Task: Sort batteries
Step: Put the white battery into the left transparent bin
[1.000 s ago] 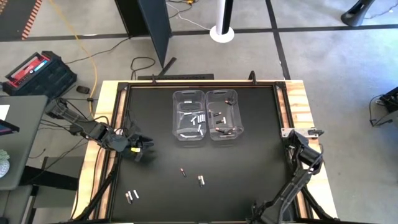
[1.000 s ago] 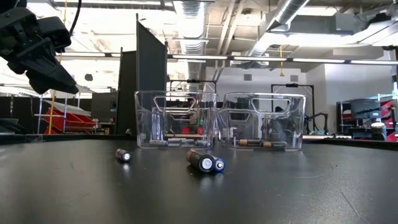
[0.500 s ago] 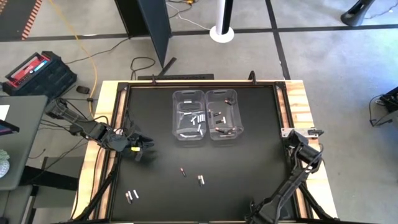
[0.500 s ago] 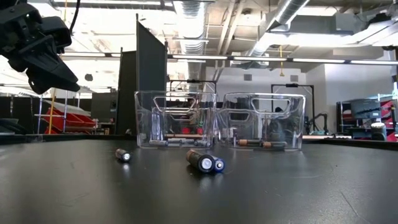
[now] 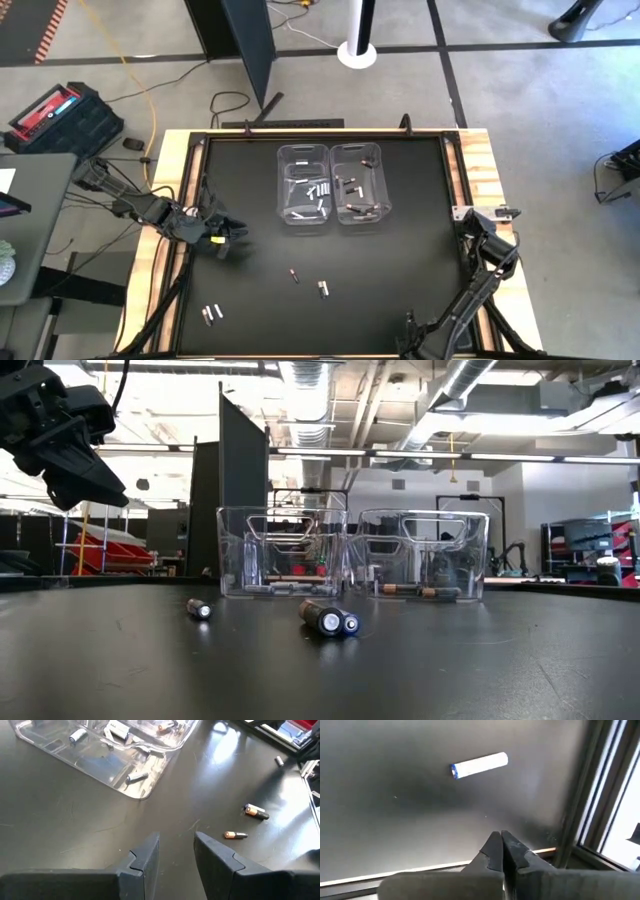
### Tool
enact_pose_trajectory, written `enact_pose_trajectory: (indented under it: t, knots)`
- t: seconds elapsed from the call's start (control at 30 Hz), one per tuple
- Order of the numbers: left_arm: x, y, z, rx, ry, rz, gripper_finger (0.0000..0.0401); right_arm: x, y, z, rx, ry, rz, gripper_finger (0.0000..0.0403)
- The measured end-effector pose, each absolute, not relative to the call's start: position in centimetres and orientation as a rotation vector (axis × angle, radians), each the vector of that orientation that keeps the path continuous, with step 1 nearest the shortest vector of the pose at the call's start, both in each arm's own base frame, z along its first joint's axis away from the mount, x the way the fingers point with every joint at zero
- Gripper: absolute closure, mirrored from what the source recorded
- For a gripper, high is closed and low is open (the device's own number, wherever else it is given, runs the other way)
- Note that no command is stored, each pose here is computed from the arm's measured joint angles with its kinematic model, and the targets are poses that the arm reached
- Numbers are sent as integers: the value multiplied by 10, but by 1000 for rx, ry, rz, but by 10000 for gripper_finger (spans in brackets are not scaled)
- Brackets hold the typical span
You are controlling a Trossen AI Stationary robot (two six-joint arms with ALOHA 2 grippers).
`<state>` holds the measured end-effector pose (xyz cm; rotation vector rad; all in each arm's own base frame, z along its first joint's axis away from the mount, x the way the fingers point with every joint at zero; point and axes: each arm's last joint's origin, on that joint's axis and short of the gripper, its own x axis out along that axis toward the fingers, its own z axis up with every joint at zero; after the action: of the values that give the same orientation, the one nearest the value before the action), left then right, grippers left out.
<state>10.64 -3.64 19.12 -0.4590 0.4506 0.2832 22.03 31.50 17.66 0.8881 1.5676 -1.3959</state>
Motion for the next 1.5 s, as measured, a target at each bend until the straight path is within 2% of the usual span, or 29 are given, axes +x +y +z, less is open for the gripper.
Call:
enact_pose_trajectory:
  t: [0.2,0.37,0.6,0.73,0.87,1.13,1.37,1.5]
  knots:
    - [107,-37,193,-466,434,276,283,229,308,200,923,1436,-1272,393]
    - [108,-37,195,-478,416,270,283,235,292,225,893,1382,-1132,371]
    - [109,-38,195,-483,408,267,283,245,258,246,653,1513,-854,324]
    - [108,-37,195,-453,417,264,283,242,241,231,517,1575,-699,299]
    - [108,-37,194,-378,428,248,283,232,231,217,551,1568,-459,289]
    - [108,-37,194,-351,432,242,283,193,213,199,431,1598,-328,274]
    - [108,-37,194,-352,434,243,283,187,220,174,225,1657,-26,203]
    - [108,-37,194,-380,431,249,283,189,220,162,113,1675,5,161]
